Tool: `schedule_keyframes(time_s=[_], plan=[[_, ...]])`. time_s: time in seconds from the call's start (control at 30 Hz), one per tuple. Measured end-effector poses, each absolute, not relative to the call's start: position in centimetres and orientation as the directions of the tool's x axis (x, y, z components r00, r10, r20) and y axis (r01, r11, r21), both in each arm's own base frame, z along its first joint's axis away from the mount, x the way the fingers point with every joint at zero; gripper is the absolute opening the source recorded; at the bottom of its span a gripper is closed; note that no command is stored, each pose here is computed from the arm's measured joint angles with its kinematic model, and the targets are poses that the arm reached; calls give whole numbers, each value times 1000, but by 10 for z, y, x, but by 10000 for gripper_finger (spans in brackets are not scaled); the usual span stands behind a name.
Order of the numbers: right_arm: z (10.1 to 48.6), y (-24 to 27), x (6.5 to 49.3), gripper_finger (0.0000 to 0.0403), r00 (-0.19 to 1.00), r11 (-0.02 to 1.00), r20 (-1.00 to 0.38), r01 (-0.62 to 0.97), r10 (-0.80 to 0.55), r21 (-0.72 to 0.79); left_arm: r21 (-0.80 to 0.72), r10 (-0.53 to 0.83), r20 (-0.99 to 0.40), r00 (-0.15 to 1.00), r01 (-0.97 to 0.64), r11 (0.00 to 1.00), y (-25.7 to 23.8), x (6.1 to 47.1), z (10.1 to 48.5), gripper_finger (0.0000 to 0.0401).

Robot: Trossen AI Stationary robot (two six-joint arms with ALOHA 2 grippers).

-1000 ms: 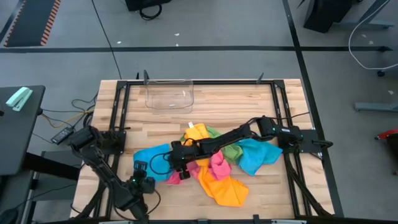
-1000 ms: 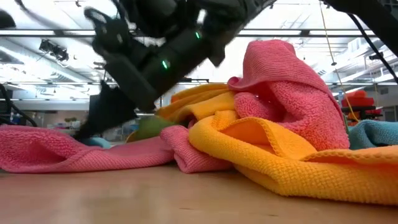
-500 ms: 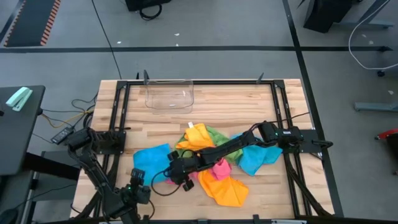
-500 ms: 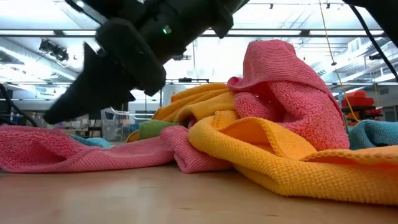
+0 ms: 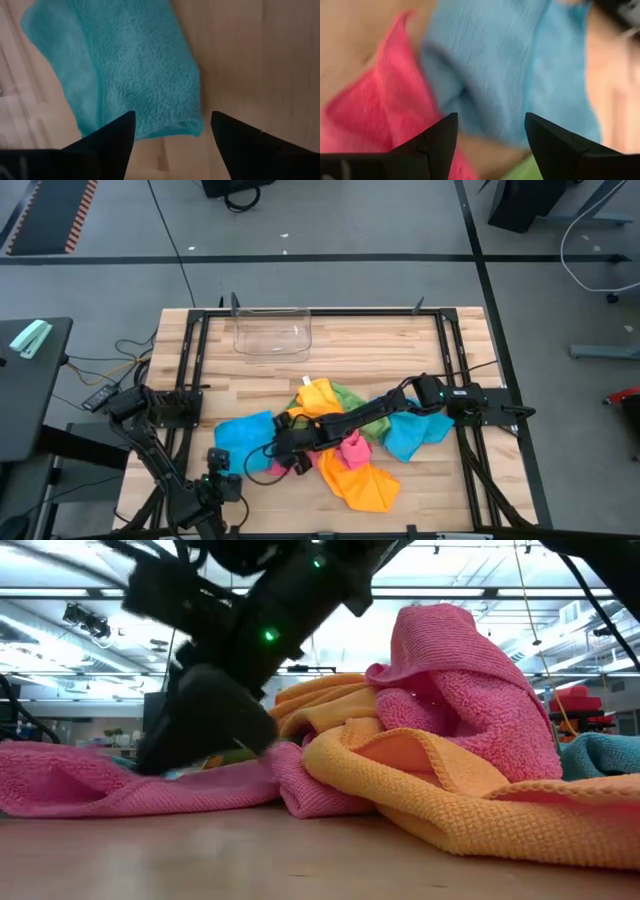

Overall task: Fold microfiber towels
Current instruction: Fold the left blue microfiber towel

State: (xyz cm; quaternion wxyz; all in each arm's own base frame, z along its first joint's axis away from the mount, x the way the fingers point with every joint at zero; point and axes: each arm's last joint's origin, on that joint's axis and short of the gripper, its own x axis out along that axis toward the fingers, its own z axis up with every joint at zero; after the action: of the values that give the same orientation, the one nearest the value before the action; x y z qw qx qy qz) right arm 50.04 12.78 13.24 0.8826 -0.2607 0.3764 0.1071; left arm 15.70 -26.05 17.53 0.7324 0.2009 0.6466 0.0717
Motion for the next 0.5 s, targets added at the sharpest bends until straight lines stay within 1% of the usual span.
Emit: schedule_keyframes(time_s=[0.17,0.37,0.5], plan=[[130,135,495,238,659,843,-752,-405,2,-353,395,373,-916,148,160,905,-260,157,176,255],[127,137,488,238,596,866,-803,-398,-7,-302,395,373,-916,150,163,904,-260,157,176,255],[126,153,478,238,550,866,-835,-420,3,-273,401,377,-912,159,163,901,-260,157,176,249]])
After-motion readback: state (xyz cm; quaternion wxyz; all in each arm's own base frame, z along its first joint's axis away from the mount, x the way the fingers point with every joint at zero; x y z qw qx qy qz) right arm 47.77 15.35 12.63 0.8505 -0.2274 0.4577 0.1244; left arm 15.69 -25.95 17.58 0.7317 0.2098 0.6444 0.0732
